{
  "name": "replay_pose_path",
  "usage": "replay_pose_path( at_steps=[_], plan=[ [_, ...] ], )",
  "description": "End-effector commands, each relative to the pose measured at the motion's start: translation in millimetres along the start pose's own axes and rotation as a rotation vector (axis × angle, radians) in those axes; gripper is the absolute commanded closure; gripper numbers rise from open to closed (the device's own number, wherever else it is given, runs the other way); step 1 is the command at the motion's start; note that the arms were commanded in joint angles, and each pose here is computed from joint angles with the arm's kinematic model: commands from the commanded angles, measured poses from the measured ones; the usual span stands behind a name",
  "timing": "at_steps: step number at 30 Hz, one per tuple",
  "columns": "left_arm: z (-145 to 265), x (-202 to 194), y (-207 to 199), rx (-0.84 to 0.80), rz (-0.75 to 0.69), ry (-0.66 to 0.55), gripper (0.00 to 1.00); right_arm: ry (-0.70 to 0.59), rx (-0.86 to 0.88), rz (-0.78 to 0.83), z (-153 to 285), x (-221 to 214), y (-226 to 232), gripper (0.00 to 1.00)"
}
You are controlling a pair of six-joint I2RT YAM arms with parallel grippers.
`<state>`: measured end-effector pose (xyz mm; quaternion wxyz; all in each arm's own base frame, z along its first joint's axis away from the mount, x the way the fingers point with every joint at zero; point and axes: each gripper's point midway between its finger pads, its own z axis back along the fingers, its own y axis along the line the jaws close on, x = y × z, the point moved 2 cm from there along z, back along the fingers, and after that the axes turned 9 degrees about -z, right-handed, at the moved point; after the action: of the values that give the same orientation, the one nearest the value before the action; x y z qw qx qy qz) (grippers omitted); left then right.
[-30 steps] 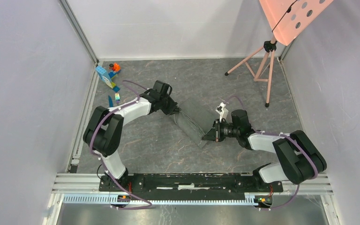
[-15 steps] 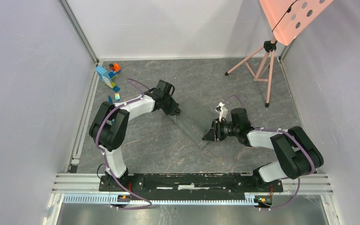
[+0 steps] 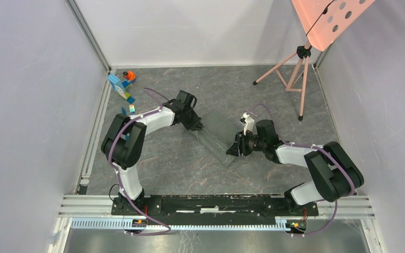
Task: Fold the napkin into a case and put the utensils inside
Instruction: Fold the lower triangle-folded napkin at the center of the board.
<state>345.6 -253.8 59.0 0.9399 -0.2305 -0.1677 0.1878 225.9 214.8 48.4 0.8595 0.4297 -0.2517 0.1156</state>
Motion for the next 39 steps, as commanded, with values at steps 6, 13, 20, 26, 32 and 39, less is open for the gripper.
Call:
replay_pose_path(
  at_steps=[6, 13, 20, 26, 32, 39],
  plan=[
    [21, 8, -40, -0.233, -0.146, 0.000, 0.63, -0.060, -0.204, 0.046, -2, 12, -27, 0.99],
    [76, 17, -43, -0.433, -0.205, -0.072, 0.34, -0.053, -0.218, 0.041, -3, 8, -31, 1.00],
    [60, 21, -9, -0.484, -0.095, -0.022, 0.68, -0.050, -0.203, 0.034, -4, 7, -29, 0.99],
    [33, 22, -17, -0.565, -0.064, 0.034, 0.89, -0.049, -0.198, 0.041, -5, 10, -27, 0.97],
    [-5, 22, 10, -0.461, -0.023, 0.043, 0.92, -0.060, -0.218, 0.072, -1, 16, -24, 0.84],
    [-25, 20, 38, -0.385, 0.007, 0.046, 0.95, -0.154, -0.316, 0.244, 5, 69, 5, 0.49]
  ],
)
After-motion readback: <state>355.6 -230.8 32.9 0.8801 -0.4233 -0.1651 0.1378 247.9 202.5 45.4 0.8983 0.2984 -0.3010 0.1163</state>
